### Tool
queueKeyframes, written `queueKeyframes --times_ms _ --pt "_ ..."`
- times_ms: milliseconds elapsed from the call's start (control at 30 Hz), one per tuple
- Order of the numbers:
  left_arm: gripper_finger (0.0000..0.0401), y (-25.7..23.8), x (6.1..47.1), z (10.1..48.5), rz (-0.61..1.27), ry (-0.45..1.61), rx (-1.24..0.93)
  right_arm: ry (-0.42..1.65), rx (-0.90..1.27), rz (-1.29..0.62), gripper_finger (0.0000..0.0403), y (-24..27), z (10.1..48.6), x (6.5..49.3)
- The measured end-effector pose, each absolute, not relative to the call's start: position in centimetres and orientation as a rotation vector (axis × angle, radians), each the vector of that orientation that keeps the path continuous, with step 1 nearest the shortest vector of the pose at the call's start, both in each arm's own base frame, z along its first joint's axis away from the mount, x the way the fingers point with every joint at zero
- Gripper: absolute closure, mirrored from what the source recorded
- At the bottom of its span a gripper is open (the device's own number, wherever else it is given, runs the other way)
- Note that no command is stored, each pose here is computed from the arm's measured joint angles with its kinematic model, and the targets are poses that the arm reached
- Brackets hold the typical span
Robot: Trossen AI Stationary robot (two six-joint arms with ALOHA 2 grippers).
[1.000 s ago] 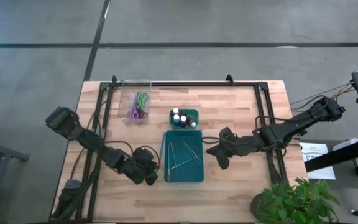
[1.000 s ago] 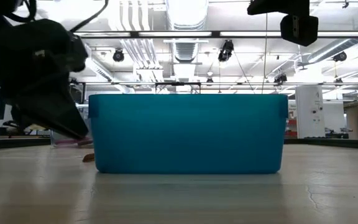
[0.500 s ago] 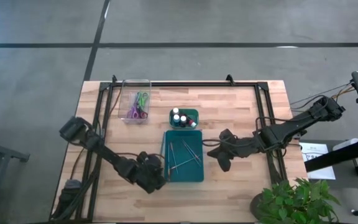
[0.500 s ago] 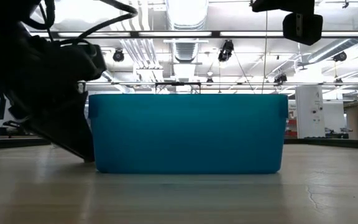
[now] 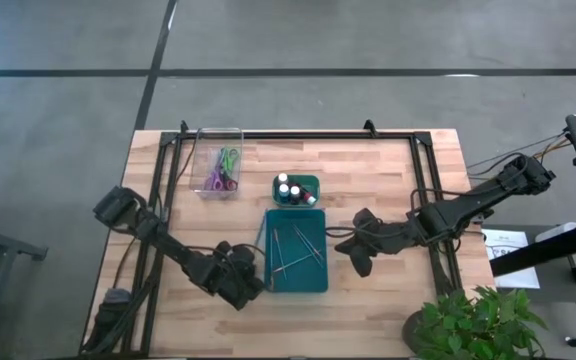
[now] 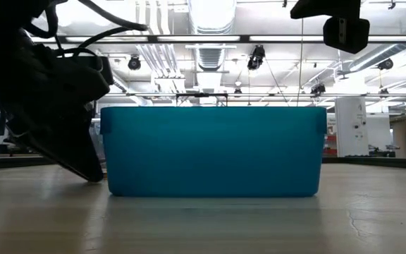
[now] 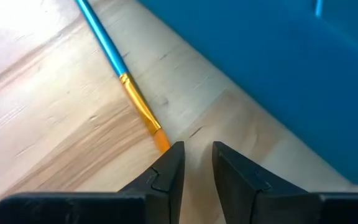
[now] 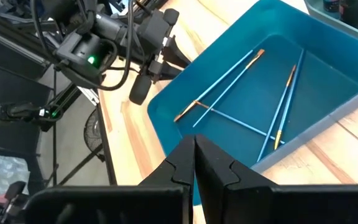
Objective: Pick & Place Paint Supplies
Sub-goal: Put the blue paintbrush into the blue bin
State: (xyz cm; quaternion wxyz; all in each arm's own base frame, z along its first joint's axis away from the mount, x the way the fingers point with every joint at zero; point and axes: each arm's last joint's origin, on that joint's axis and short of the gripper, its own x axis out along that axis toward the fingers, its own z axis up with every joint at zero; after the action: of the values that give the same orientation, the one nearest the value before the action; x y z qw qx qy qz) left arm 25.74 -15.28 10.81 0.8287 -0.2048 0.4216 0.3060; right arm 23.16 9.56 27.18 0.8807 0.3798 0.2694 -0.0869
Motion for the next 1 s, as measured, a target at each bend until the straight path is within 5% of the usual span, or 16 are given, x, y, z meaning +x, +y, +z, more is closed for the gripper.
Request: queueKeyframes --times_ms 400,1000 --pt "0.0308 -15.7 24.5 13.0 0.618 0.863 -0.401 0.556 0.79 -0.189 0.0394 9.5 27.2 23.2" --pt "0.0308 -14.7 23.5 10.9 0.738 0.777 -0.455 0.562 0.783 -0.191 0.0394 9.5 27.1 23.1"
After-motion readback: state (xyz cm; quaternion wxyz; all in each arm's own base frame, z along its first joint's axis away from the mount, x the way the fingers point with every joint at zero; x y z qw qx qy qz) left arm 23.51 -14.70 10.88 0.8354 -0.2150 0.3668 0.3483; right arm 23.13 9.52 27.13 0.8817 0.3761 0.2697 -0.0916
